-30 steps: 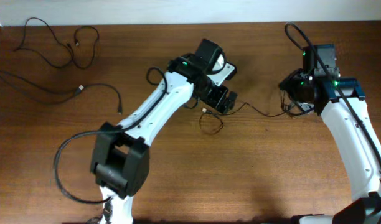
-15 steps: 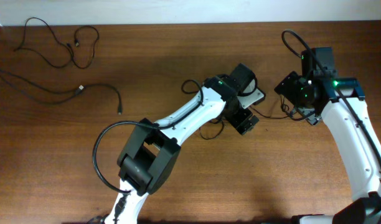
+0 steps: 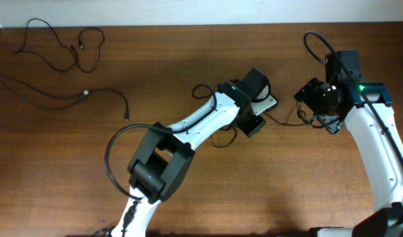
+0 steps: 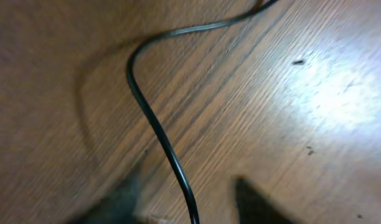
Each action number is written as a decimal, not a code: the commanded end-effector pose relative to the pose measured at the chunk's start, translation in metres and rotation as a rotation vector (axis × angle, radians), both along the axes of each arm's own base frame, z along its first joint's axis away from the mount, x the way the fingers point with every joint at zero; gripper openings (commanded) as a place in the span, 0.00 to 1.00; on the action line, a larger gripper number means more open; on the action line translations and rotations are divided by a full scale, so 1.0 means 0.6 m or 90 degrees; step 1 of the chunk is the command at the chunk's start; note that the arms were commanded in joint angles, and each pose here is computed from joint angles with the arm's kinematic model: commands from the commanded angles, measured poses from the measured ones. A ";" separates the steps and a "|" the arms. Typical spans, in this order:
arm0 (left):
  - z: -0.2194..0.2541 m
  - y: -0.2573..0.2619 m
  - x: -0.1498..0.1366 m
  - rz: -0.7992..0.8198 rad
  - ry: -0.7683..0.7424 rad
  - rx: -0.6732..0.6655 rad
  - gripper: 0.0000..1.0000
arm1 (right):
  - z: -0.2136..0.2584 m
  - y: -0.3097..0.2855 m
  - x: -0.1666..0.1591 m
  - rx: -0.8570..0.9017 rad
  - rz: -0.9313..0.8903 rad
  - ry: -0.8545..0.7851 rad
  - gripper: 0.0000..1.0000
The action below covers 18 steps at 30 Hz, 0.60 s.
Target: Untangle cables
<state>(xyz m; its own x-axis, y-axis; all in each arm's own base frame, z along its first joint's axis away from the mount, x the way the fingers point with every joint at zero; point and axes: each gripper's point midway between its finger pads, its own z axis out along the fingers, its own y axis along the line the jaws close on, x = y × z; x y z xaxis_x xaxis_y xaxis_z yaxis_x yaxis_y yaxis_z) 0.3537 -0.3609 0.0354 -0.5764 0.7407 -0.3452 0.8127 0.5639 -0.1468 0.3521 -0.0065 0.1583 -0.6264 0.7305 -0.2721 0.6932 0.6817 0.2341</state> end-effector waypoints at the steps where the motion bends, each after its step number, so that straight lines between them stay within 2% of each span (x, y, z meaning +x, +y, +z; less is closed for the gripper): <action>1: -0.021 0.001 0.007 -0.001 -0.001 0.007 0.19 | -0.001 -0.001 0.000 0.002 0.003 0.003 0.92; 2: -0.018 -0.001 0.009 -0.001 -0.004 0.004 0.00 | -0.001 -0.001 0.000 0.002 0.003 0.003 0.92; 4: 0.000 -0.005 0.013 0.012 -0.003 -0.002 0.00 | -0.001 -0.001 0.000 0.002 0.003 0.002 0.91; 7: 0.068 -0.012 0.014 0.021 -0.003 -0.023 0.00 | -0.001 -0.001 0.001 0.002 0.003 0.000 0.91; 9: 0.138 -0.012 0.007 0.018 -0.015 -0.046 0.00 | -0.001 -0.001 0.001 0.002 0.003 0.000 0.91; 12: 0.284 0.005 -0.012 0.019 -0.080 -0.106 0.00 | -0.001 -0.001 0.001 0.002 0.003 0.000 0.91; 14: 0.350 0.019 -0.019 0.053 -0.105 -0.148 0.00 | -0.001 0.000 0.001 0.002 0.003 0.000 0.91; 15: 0.406 0.043 -0.020 0.100 -0.121 -0.187 0.00 | -0.001 0.000 0.001 0.002 0.003 0.000 0.91; 18: 0.495 0.111 -0.010 0.193 -0.155 -0.248 0.00 | -0.001 0.000 0.001 0.002 0.003 0.001 0.91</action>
<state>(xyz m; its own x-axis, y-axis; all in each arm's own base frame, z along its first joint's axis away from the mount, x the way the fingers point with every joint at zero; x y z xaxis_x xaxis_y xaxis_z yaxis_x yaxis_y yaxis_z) 0.3412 -0.3289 0.2859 -0.5610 0.5052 -0.6557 0.7535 0.6397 -0.1518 0.3521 -0.0058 0.1580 -0.6320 0.7261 -0.2708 0.6883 0.6865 0.2345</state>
